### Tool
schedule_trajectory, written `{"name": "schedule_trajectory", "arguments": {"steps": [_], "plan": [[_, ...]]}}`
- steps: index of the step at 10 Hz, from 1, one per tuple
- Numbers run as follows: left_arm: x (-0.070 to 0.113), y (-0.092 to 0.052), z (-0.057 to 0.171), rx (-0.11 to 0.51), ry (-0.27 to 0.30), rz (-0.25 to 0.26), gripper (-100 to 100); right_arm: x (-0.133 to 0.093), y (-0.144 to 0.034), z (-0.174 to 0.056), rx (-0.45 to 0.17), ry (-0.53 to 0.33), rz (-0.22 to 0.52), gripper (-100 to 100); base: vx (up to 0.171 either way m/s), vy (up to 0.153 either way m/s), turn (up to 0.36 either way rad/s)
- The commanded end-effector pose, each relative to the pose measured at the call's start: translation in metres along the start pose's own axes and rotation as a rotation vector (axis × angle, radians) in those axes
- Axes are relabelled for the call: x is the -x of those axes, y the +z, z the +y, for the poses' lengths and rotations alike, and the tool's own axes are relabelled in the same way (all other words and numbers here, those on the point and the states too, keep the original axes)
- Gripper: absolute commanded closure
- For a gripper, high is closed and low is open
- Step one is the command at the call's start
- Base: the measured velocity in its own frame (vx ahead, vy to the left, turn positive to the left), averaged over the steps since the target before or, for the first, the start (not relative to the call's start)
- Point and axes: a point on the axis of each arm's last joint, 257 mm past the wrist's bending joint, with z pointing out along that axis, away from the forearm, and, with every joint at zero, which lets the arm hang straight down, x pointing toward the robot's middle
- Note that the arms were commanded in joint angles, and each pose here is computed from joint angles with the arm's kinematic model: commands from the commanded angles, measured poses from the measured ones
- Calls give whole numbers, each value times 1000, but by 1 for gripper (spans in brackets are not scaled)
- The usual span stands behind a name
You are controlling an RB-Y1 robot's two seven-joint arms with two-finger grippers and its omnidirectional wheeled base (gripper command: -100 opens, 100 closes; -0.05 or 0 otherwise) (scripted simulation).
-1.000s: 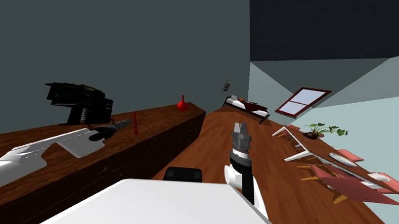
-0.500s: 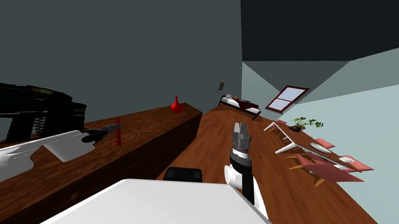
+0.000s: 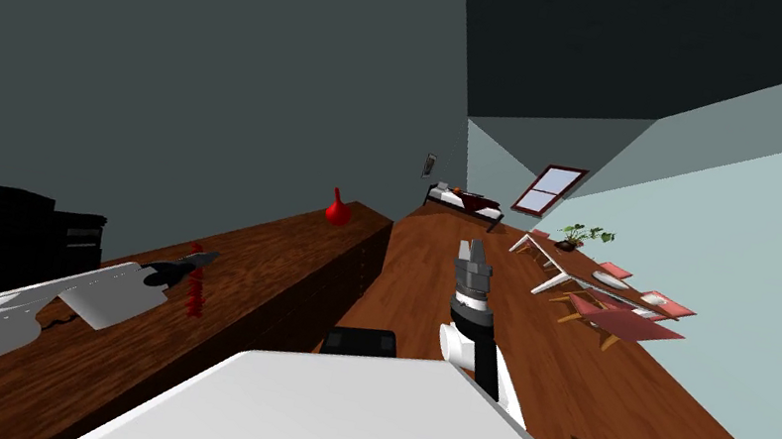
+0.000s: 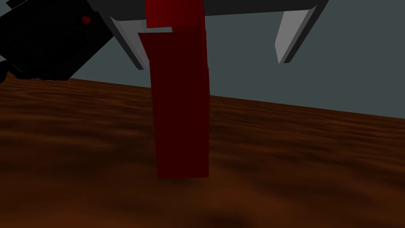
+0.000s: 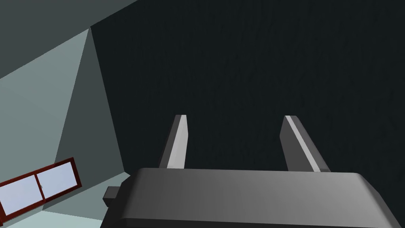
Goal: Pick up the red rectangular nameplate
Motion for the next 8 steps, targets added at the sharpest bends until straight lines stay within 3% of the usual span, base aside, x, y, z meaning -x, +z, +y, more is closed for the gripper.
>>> {"name": "schedule_trajectory", "arguments": {"steps": [1,2,6,8], "plan": [[0,0,0,0,0,0,0,0,0,0,0,0,0,0,10,3,0],[2,3,11,15,-11,-3,-100,0,0,0,0,0,0,0,-6,6,-136],[5,12,50,68,-48,-14,-100,0,0,0,0,0,0,0,-36,13,-183],[5,12,50,68,-48,-14,-100,0,0,0,0,0,0,0,-23,7,-55]]}}
